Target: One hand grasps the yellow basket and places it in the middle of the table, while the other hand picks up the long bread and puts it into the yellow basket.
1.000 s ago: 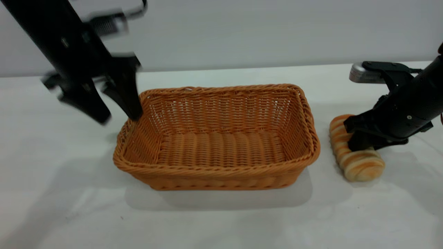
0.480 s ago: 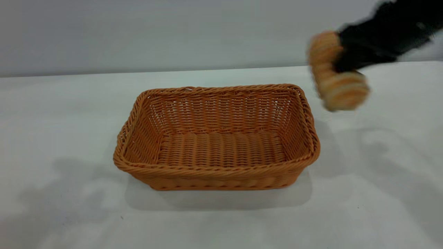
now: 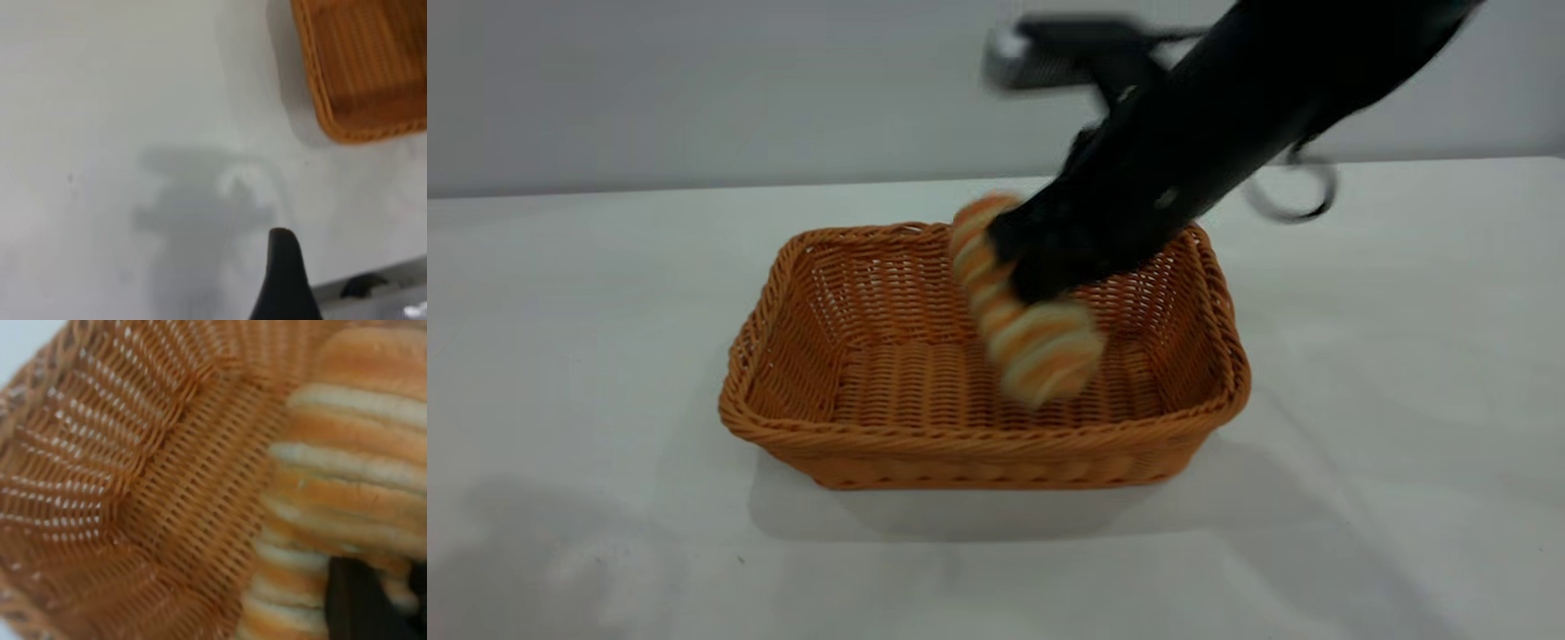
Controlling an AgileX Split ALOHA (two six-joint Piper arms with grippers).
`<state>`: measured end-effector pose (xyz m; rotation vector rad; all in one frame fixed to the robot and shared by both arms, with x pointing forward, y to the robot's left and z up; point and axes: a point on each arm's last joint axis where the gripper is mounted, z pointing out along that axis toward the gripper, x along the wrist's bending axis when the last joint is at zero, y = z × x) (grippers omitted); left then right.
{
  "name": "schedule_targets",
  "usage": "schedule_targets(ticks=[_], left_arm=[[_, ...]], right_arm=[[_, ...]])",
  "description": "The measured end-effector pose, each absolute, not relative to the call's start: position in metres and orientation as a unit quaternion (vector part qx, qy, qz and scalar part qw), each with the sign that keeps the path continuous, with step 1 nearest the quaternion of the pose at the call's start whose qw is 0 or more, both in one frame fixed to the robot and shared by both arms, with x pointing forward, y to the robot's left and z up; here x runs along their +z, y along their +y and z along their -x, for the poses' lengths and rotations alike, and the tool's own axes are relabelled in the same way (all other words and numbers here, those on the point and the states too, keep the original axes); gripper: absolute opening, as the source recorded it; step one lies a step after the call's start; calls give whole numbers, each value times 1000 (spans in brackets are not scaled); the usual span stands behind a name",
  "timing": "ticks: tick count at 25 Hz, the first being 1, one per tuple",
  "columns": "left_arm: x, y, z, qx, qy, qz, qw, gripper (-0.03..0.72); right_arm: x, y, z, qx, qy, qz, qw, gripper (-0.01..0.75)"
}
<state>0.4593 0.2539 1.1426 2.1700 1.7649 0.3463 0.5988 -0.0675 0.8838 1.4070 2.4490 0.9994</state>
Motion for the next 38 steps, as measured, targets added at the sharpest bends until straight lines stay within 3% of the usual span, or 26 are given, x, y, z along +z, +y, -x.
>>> schedule_targets(ticks=[2, 5, 8, 10, 12, 16, 22, 30, 38], left_arm=[[1141, 254, -457, 114, 619, -762, 152, 582], [1141, 255, -457, 114, 620, -762, 149, 582], [1144, 258, -453, 126, 623, -757, 149, 582], [1150, 261, -447, 142, 626, -752, 149, 582], [1158, 266, -438, 164, 630, -743, 156, 582], [1175, 274, -411, 202, 632, -725, 185, 582], [1166, 285, -362, 220, 629, -717, 207, 582], [1080, 293, -322, 167, 640, -738, 137, 582], [1030, 297, -302, 142, 643, -746, 104, 582]], right_arm=[[867, -61, -603, 323, 820, -467, 65, 215], [861, -61, -604, 316, 829, -457, 60, 389], [886, -67, -602, 321, 851, -412, 51, 568], [919, -79, -598, 323, 857, -400, 28, 622], [965, -98, -588, 316, 859, -402, 3, 629], [1045, -146, -553, 254, 875, -410, 26, 582], [1107, -192, -474, 195, 871, -445, 68, 561], [1065, -232, -376, 173, 858, -481, 51, 561], [1012, -254, -322, 151, 848, -507, 35, 561]])
